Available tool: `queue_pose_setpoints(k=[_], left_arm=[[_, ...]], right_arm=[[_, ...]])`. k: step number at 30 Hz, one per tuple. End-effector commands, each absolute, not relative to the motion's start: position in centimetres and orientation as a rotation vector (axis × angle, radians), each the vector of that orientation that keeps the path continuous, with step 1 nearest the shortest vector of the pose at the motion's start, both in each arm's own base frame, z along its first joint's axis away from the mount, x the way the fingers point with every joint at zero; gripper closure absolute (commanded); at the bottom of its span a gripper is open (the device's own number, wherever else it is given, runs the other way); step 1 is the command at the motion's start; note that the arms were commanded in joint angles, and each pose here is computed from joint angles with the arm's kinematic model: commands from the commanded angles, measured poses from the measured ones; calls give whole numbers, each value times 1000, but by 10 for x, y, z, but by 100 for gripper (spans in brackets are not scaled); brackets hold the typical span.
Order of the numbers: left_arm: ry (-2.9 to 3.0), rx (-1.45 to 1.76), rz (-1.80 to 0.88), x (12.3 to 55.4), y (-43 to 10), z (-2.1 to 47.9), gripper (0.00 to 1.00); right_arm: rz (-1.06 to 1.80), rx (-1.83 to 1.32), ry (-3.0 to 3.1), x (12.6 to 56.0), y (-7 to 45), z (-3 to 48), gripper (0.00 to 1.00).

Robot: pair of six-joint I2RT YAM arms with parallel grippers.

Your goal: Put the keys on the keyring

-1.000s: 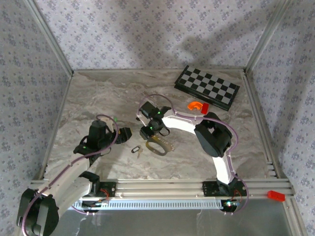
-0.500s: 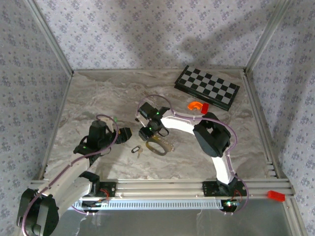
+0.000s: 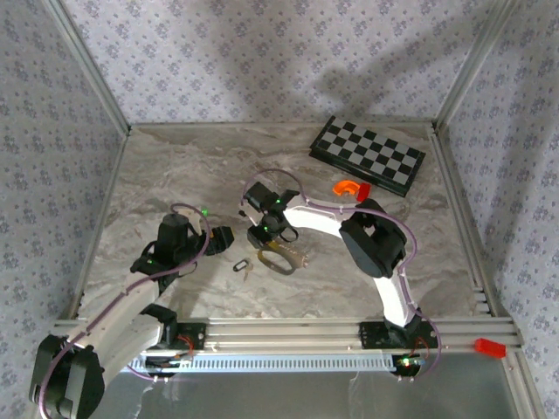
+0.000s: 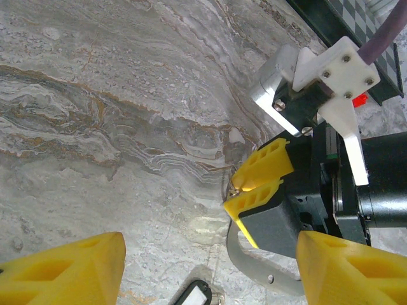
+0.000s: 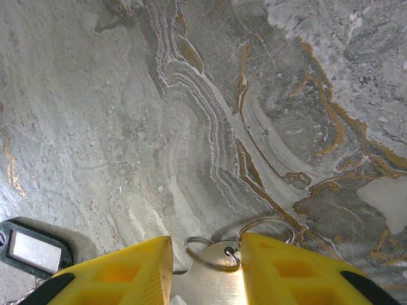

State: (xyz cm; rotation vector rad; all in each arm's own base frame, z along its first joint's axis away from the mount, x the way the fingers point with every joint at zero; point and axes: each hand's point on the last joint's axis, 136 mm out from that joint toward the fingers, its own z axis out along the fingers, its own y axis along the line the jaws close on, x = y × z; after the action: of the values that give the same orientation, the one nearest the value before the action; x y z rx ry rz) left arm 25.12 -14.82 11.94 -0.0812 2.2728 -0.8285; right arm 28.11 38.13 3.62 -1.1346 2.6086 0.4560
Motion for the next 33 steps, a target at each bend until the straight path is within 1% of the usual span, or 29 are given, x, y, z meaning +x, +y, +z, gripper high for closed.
queue_pose_setpoints(k=[1, 9, 14, 17, 19, 28, 33], left_arm=[[2264, -79, -827, 251, -146, 119, 28], [2264, -82, -826, 251, -146, 120, 29], [2266, -83, -823, 251, -145, 119, 28], [2264, -79, -823, 251, -146, 120, 28], [2264, -80, -822, 250, -145, 120, 28], [2261, -82, -819, 248, -144, 121, 28], [2263, -85, -813, 247, -143, 120, 28]], right_arm=[[438, -1157, 2634, 278, 379, 31, 67], [428, -1157, 2628, 278, 377, 32, 75], [426, -1165, 2620, 277, 376, 35, 75], [434, -1164, 2612, 277, 376, 38, 71], [443, -1166, 2606, 276, 377, 40, 70], [421, -1153, 2616, 279, 376, 36, 75], [416, -1160, 2609, 279, 375, 39, 75]])
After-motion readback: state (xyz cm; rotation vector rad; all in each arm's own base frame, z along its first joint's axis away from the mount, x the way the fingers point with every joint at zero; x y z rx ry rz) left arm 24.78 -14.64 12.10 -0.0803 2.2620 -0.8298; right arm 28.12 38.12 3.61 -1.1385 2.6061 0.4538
